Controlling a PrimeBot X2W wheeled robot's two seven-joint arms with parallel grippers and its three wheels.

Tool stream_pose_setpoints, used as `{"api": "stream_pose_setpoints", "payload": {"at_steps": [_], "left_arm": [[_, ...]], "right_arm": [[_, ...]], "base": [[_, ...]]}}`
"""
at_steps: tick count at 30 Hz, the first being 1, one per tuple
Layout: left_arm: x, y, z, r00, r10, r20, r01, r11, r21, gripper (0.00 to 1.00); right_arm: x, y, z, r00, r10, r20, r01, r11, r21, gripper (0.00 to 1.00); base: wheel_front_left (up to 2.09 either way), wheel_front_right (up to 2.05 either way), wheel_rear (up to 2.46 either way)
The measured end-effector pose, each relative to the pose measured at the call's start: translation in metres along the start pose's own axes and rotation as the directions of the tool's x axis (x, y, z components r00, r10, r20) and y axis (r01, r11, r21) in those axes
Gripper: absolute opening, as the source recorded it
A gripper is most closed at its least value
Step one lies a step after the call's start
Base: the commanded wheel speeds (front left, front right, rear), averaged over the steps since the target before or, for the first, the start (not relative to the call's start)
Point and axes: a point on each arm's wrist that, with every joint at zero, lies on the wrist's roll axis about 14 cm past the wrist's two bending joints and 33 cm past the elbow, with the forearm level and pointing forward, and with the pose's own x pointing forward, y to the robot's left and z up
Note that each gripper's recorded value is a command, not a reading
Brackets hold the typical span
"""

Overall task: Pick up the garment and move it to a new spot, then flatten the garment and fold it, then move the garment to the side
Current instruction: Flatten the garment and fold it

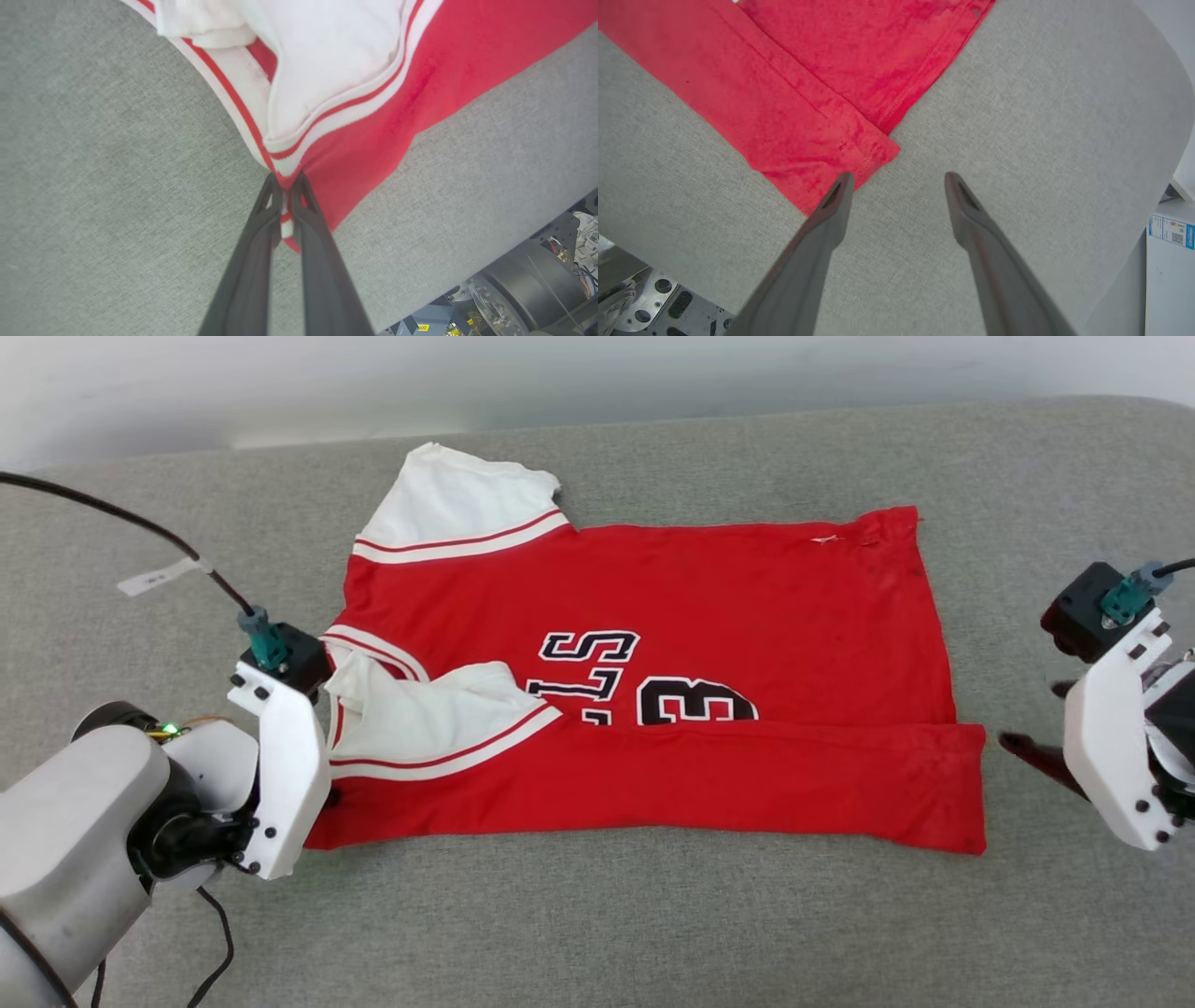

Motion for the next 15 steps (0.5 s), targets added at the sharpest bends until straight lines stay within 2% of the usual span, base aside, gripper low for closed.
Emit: {"api": "stream_pose_setpoints", "payload": {"at_steps": [6, 12, 15], "left_arm": [[-0.001, -0.004, 0.003, 1.0, -0.015, 0.024, 0.015, 1.0, 0.015, 0.0], [0.008, -0.005, 0.001, 0.999, -0.029, 0.022, 0.029, 0.999, 0.018, 0.0], [0.012, -0.003, -0.003, 0.999, -0.029, 0.017, 0.029, 1.0, 0.007, 0.0]], "right_arm": [[0.011, 0.01, -0.03, 0.976, 0.082, -0.202, -0.073, 0.996, 0.053, 1.0], [0.052, 0.049, -0.058, 0.945, 0.215, -0.247, -0.175, 0.969, 0.175, 1.0], [0.065, 0.06, -0.067, 0.936, 0.243, -0.255, -0.191, 0.959, 0.21, 1.0]], "base": [[0.0, 0.0, 0.0], [0.0, 0.0, 0.0], [0.0, 0.0, 0.0]]}}
